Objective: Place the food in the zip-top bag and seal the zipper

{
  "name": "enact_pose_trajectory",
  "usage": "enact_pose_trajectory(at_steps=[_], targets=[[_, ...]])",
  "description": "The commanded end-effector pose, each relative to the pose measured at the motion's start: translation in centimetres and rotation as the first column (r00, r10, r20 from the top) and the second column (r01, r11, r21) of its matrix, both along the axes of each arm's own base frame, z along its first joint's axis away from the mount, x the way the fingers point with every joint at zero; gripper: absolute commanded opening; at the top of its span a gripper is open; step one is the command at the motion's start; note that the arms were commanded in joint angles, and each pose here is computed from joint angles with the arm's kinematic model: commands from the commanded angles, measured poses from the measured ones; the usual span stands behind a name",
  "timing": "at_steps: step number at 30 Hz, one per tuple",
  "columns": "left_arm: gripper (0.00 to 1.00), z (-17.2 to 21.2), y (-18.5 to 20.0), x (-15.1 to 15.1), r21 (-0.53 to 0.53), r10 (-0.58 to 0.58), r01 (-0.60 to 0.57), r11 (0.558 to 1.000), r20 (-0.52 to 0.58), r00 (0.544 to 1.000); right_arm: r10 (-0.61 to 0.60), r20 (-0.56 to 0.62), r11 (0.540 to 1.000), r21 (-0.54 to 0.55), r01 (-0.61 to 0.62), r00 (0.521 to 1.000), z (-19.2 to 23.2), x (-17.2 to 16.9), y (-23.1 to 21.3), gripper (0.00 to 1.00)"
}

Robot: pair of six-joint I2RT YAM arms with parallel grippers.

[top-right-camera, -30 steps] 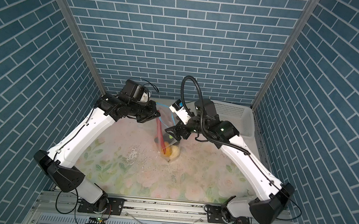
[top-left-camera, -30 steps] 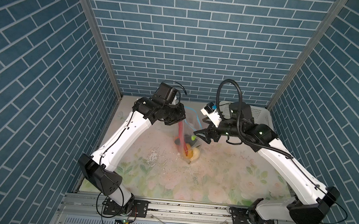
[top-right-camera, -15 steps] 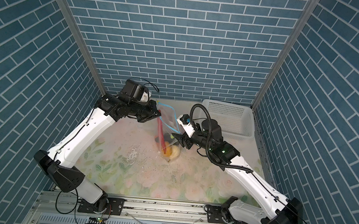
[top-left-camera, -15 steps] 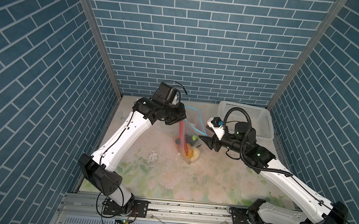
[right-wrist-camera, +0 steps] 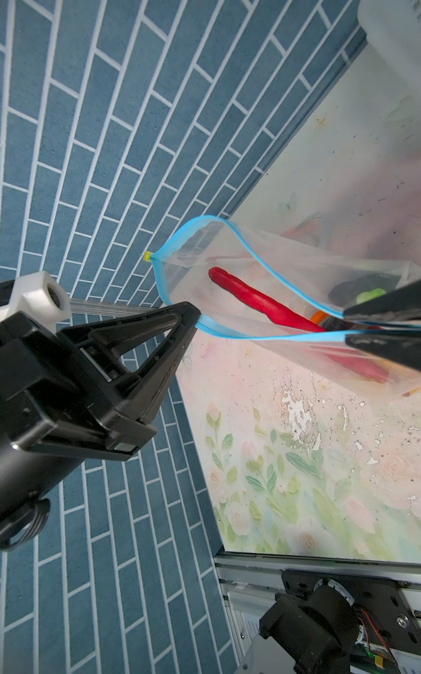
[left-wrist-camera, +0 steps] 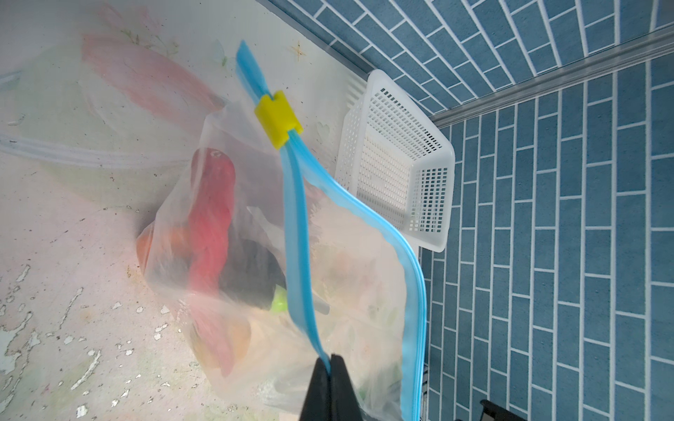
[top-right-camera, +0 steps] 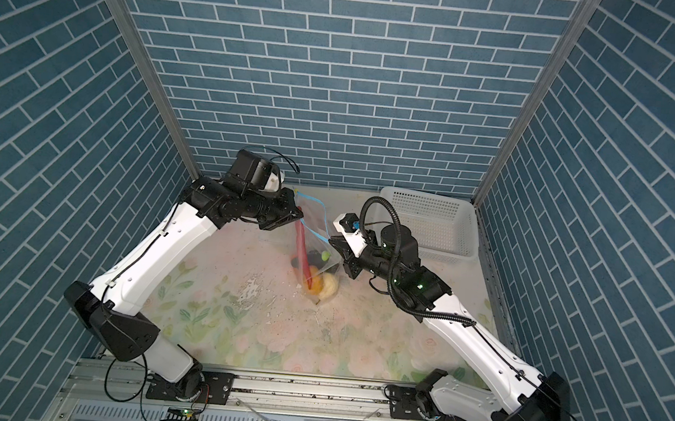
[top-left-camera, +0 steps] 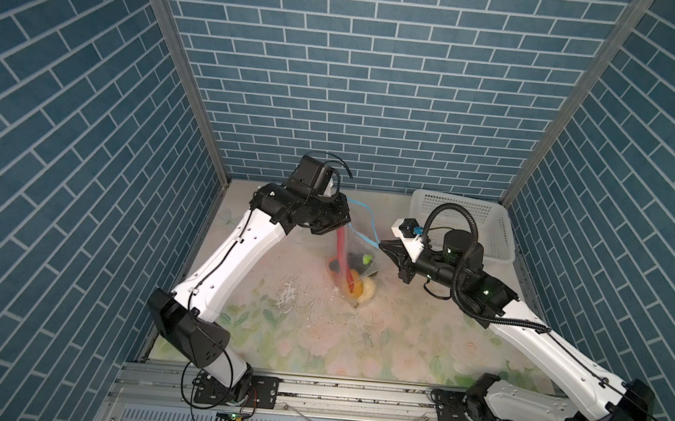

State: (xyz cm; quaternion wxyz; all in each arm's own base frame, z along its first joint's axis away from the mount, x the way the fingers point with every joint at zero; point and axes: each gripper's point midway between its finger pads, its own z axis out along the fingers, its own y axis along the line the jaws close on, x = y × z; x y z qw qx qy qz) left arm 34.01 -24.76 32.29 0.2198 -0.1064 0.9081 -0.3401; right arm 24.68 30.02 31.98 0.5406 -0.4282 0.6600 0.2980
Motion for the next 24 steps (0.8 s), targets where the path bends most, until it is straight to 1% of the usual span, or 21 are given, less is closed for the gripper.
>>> enact_pose_trajectory(at_steps=[1,6,7,8,9,10,12,13,14,17,19,22,24], targets=[[0.00,0.5,0.4,-0.1,0.010,0.011,-0.012,1.000,0.026,1.000,-0.002,0.018,1.000,0.004,0.002,1.000,0.3,-0.3,-0.3,0.00],[0.00,0.8,1.1,0.2,0.038,0.020,-0.022,0.999,0.061,0.998,0.001,0.015,1.000,0.008,-0.001,1.000,0.9,-0.3,-0.3,0.00],[0.03,0.7,1.1,0.2,0.046,0.016,-0.020,0.999,0.068,0.998,0.000,0.015,1.000,0.002,0.000,1.000,1.1,-0.3,-0.3,0.00],[0.07,0.9,1.1,0.4,0.052,0.008,-0.012,0.999,0.085,0.996,0.004,0.021,1.000,-0.008,-0.004,1.000,1.2,-0.3,-0.3,0.00],[0.14,1.1,1.1,0.6,0.059,-0.003,-0.003,0.998,0.105,0.994,0.006,0.033,1.000,-0.017,-0.006,0.999,1.4,-0.2,-0.4,0.00],[0.24,1.2,1.2,0.8,0.074,-0.015,0.005,0.997,0.131,0.991,0.007,0.042,1.000,-0.027,-0.006,0.999,1.4,-0.1,-0.5,0.00],[0.38,1.8,1.2,1.2,0.101,-0.047,0.027,0.995,0.199,0.979,0.006,0.059,0.999,-0.047,-0.004,0.998,1.4,0.4,-0.8,0.00],[0.43,2.0,1.3,1.3,0.111,-0.065,0.040,0.993,0.235,0.970,0.007,0.059,0.999,-0.051,-0.004,0.998,1.4,0.8,-1.0,0.00],[0.44,2.5,1.3,1.5,0.116,-0.088,0.058,0.992,0.279,0.956,0.016,0.055,0.999,-0.053,-0.013,0.998,1.5,1.0,-1.1,0.00],[0.44,3.5,1.5,1.5,0.131,-0.164,0.121,0.984,0.401,0.901,0.072,0.052,0.996,-0.059,-0.069,0.996,2.0,1.3,-1.3,0.00],[0.44,4.0,2.0,1.5,0.141,-0.197,0.146,0.979,0.485,0.852,0.121,0.069,0.990,-0.076,-0.116,0.990,2.5,1.5,-1.3,0.00],[0.41,3.6,3.1,1.9,0.179,-0.232,0.156,0.971,0.569,0.789,0.175,0.076,0.981,-0.099,-0.167,0.982,2.8,2.1,-1.4,0.00],[0.39,3.0,3.9,2.6,0.205,-0.247,0.151,0.967,0.608,0.754,0.201,0.072,0.976,-0.104,-0.193,0.977,2.8,2.6,-1.5,0.00]])
